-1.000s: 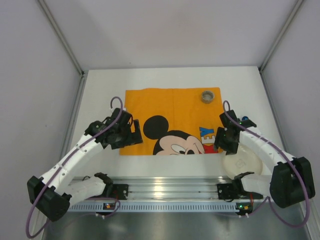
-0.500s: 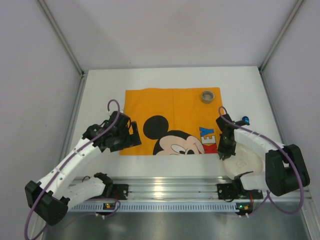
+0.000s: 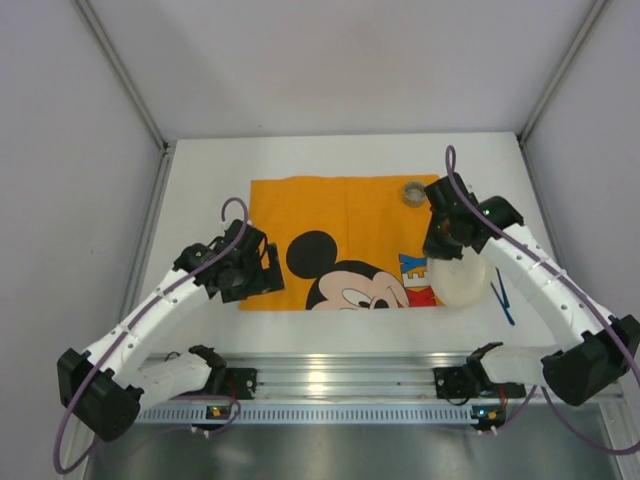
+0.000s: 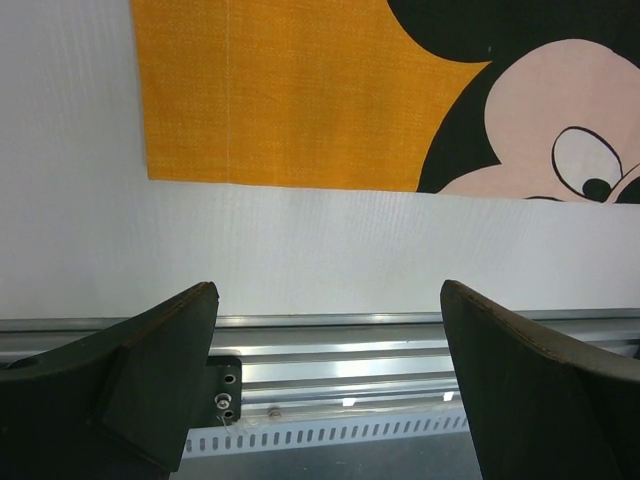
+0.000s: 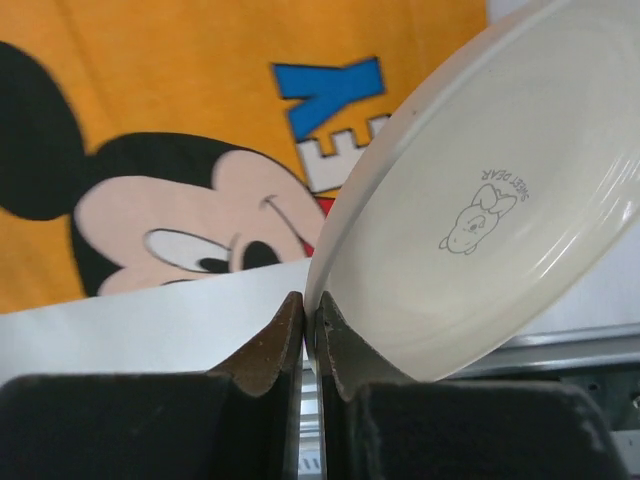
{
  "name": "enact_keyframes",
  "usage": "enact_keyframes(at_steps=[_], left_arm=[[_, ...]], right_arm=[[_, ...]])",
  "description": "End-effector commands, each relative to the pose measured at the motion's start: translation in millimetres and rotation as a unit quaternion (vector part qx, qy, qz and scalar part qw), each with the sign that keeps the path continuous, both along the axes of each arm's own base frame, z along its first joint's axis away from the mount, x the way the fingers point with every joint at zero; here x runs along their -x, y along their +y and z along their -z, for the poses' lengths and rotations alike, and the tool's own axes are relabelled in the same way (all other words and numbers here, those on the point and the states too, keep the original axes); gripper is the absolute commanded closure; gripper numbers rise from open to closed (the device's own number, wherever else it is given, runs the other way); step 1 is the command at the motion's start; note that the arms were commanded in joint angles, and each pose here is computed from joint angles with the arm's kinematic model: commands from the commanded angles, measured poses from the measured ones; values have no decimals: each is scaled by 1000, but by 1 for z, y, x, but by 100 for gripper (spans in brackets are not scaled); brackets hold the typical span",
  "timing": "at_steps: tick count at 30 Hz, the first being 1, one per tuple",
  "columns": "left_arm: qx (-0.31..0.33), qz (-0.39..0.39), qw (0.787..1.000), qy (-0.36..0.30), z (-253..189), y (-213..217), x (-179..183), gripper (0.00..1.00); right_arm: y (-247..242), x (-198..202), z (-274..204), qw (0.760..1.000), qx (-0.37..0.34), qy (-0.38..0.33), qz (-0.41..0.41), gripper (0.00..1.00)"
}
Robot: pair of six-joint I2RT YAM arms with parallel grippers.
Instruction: Set the dinner table for one person
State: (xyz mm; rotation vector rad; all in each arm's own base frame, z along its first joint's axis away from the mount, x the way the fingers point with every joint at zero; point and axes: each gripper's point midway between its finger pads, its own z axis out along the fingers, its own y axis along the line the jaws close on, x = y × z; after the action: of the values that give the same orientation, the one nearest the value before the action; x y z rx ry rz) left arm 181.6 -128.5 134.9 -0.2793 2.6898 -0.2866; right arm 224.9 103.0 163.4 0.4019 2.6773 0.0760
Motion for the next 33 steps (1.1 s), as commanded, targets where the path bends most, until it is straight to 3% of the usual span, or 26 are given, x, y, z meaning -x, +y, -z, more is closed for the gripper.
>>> enact_keyframes(at_steps=[1,6,7,8,10,11,17,23,26,29,30,31,32,33], left_arm=[[-2,10,999,-33,-17,-4,-15,1],[-35,5,998,-52,-30,7,-23,1],[-47,0,997,-55,-32,12,-25,1],[-56,0,997,-50,-32,15,-23,1],[-63,0,997,-55,-38,18,-23,2],[-69,-1,996,-53,-39,21,-21,1],[-53,-11,996,-77,-56,26,-16,2],[-65,-15,994,-90,-63,36,-12,2],[-68,-8,994,-89,-62,36,-10,1],[-68,0,994,-90,-62,35,-11,1],[-68,4,993,-93,-62,35,-12,1],[-70,7,993,-93,-61,34,-13,1],[-69,11,993,-93,-57,32,-15,1],[-72,18,993,-94,-55,31,-16,1]], right_arm=[[34,-18,-44,999,-11,-47,-23,100],[152,-63,-54,986,-59,-54,-149,100],[174,-74,-30,984,-49,-30,-168,100],[198,-88,-48,979,-71,-54,-184,100],[232,-101,-14,976,-60,-24,-207,100],[249,-113,-24,974,-77,-39,-212,100],[288,-135,40,974,-87,18,-209,100],[307,-135,68,967,-121,32,-222,98],[311,-137,64,962,-147,31,-229,83],[284,-143,42,964,-158,14,-212,66],[267,-151,37,967,-163,7,-196,49],[253,-152,2,964,-178,-27,-197,37],[236,-148,9,966,-176,-21,-191,26],[211,-157,1,969,-174,-33,-174,7]])
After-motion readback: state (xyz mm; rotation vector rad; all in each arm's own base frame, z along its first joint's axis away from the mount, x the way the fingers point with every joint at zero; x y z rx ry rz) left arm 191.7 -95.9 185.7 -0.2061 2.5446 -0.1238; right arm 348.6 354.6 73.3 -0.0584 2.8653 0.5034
